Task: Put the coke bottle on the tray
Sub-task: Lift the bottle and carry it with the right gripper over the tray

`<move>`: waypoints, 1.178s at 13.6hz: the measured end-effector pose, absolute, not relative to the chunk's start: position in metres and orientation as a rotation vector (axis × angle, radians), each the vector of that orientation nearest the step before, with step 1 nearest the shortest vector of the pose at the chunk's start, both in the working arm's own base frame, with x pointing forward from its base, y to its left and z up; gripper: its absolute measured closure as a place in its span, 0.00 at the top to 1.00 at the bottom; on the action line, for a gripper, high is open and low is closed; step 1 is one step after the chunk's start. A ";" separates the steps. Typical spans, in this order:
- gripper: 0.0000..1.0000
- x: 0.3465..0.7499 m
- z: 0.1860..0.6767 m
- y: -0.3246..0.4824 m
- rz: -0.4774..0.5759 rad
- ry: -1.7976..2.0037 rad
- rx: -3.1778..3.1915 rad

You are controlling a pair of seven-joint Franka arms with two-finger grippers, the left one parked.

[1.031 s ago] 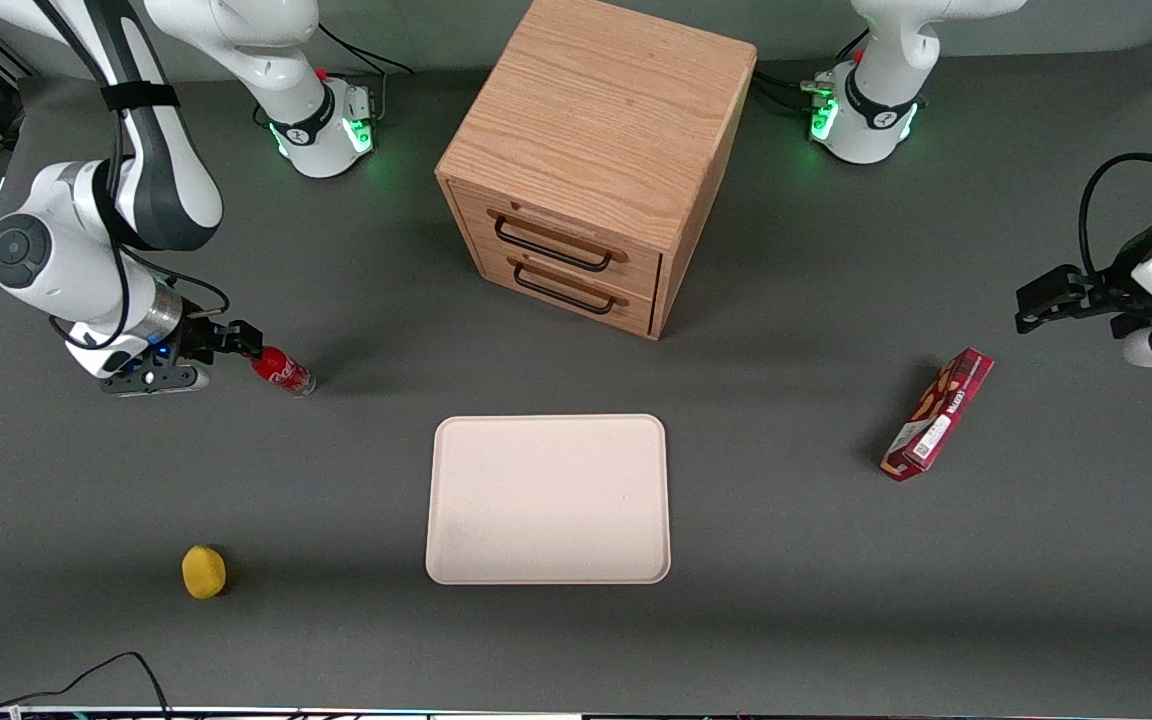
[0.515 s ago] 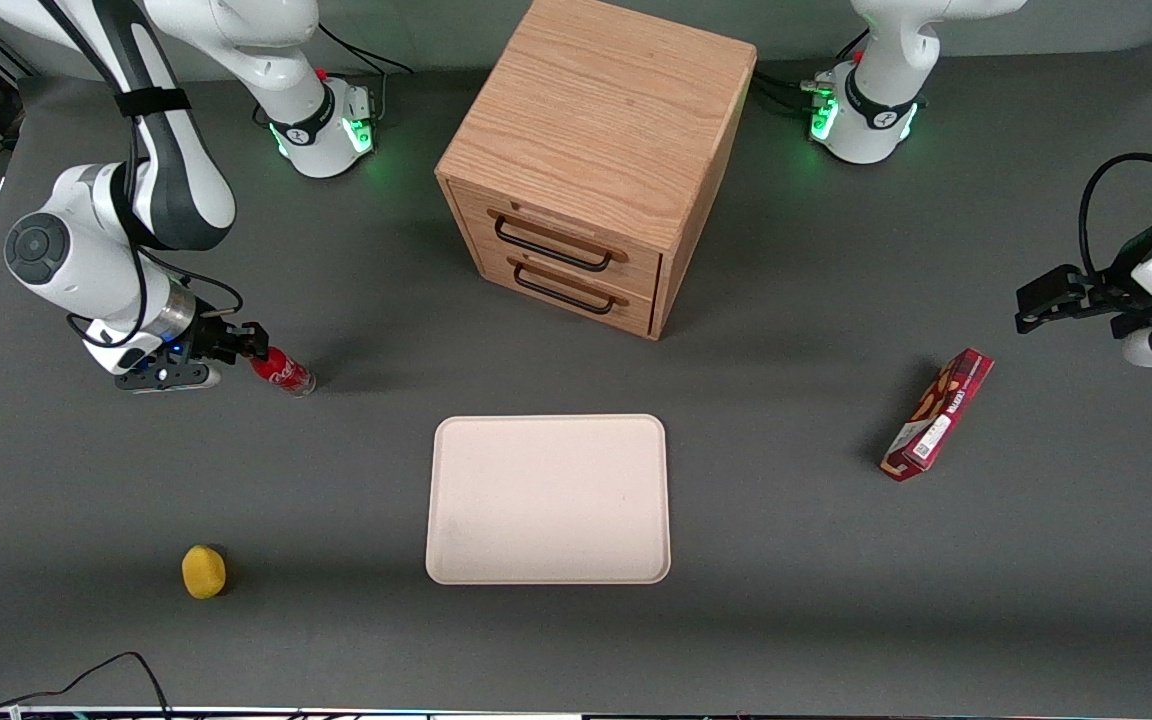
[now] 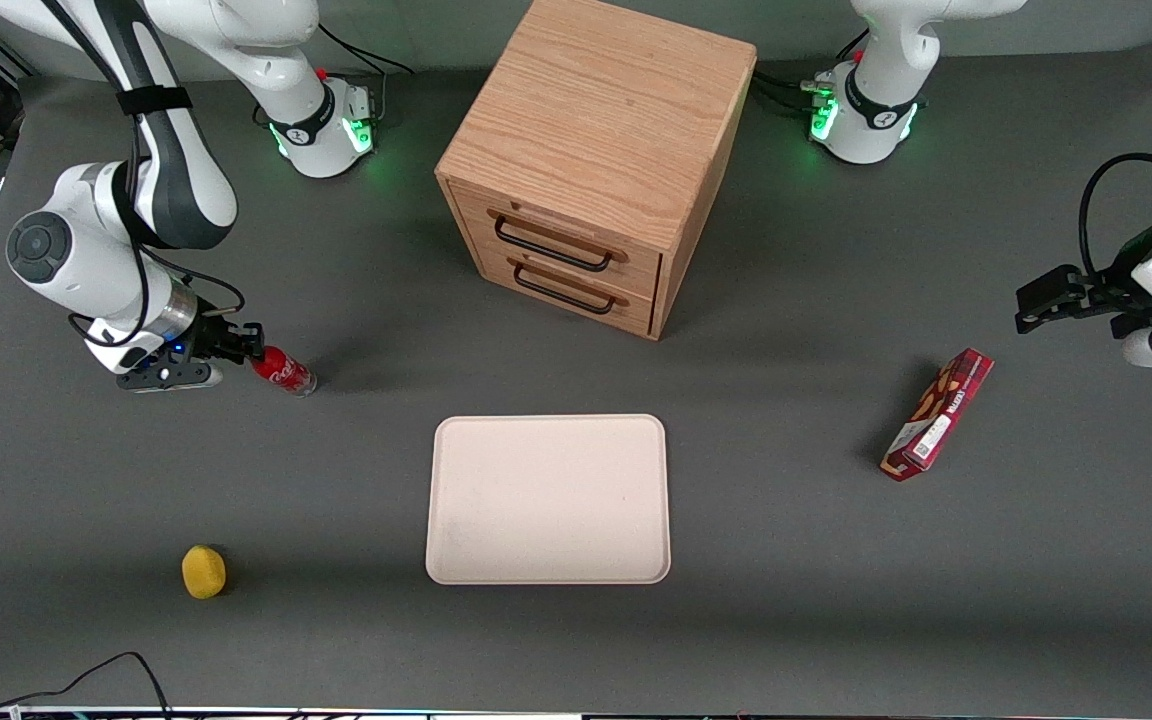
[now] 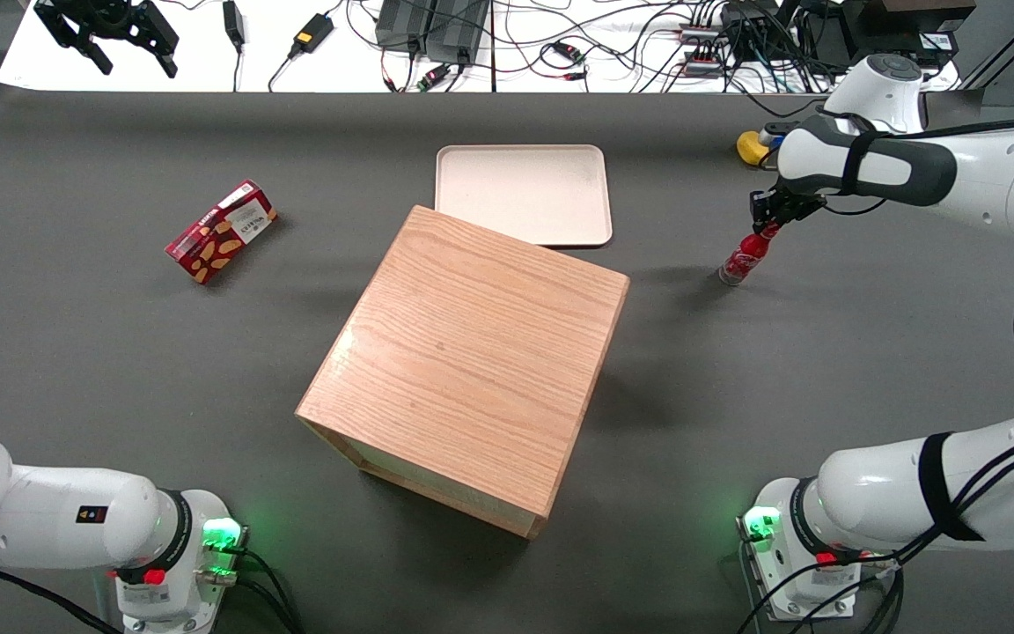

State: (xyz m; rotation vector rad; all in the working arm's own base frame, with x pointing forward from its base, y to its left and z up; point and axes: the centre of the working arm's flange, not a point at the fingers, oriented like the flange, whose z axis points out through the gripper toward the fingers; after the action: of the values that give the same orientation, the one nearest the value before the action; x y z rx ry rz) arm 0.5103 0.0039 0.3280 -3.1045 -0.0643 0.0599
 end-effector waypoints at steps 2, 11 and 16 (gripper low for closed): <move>0.31 0.511 0.329 0.009 0.054 -0.077 -3.102; 0.31 0.631 0.418 0.134 -0.033 -0.009 -3.046; 0.31 0.688 0.386 0.243 0.028 0.104 -3.087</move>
State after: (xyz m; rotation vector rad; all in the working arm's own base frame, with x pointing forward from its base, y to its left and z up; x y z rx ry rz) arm 0.6883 0.2429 0.3859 -3.0875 0.1043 0.0285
